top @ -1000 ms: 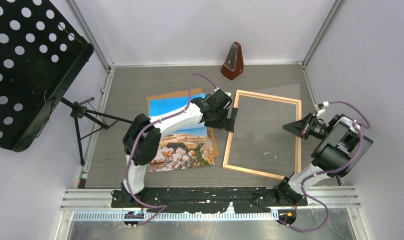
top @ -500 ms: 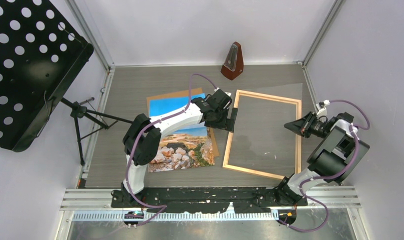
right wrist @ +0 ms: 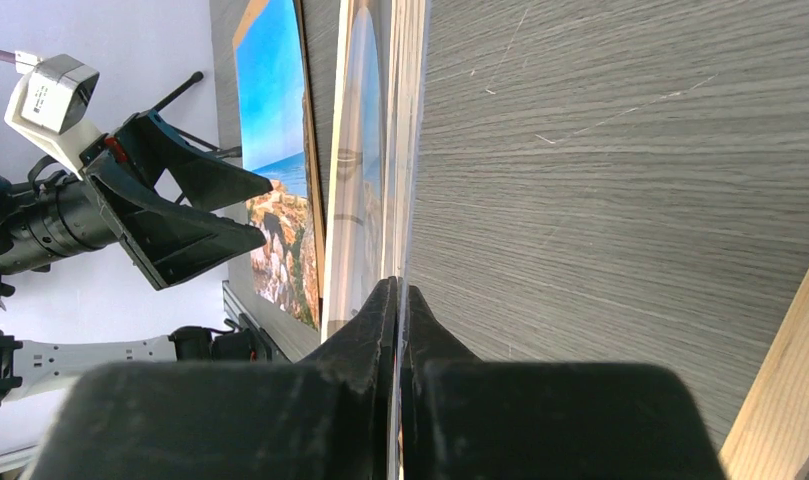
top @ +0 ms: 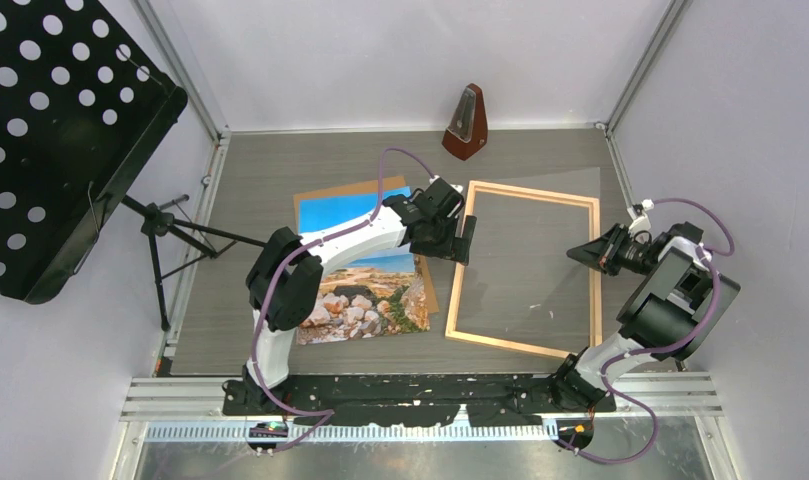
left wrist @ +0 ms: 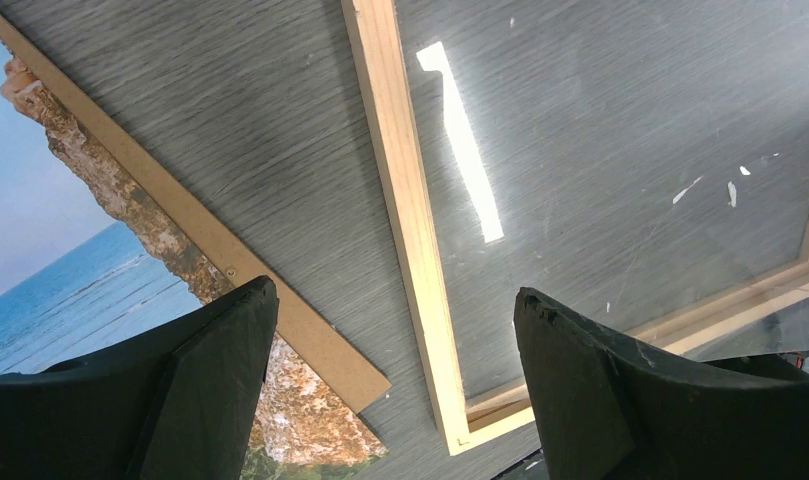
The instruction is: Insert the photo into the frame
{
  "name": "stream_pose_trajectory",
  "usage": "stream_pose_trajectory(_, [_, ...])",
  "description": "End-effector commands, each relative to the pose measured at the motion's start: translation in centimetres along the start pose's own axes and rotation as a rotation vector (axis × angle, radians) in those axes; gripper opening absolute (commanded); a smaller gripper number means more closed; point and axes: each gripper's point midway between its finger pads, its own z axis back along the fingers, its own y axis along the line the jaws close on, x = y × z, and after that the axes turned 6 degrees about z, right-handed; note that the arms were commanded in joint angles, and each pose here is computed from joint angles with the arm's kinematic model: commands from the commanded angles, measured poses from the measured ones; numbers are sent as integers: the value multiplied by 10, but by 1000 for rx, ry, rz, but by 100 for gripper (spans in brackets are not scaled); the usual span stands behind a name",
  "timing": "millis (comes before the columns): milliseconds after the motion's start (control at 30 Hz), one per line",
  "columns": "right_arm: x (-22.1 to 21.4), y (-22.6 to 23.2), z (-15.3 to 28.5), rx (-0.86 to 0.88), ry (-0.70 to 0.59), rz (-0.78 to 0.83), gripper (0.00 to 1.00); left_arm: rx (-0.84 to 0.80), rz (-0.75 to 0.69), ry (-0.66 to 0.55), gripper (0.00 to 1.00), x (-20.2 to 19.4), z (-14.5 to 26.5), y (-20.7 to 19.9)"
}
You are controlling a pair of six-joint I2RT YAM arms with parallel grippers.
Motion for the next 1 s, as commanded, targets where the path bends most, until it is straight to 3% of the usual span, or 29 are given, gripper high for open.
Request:
stream_pose_trajectory(0, [4, -1, -3, -8, 2, 36, 6, -28, -20, -24, 88, 7, -2, -6])
stream_pose_trajectory(967, [-4, 3, -1, -1, 44, 48, 6, -21, -5, 1, 87, 0, -12, -2])
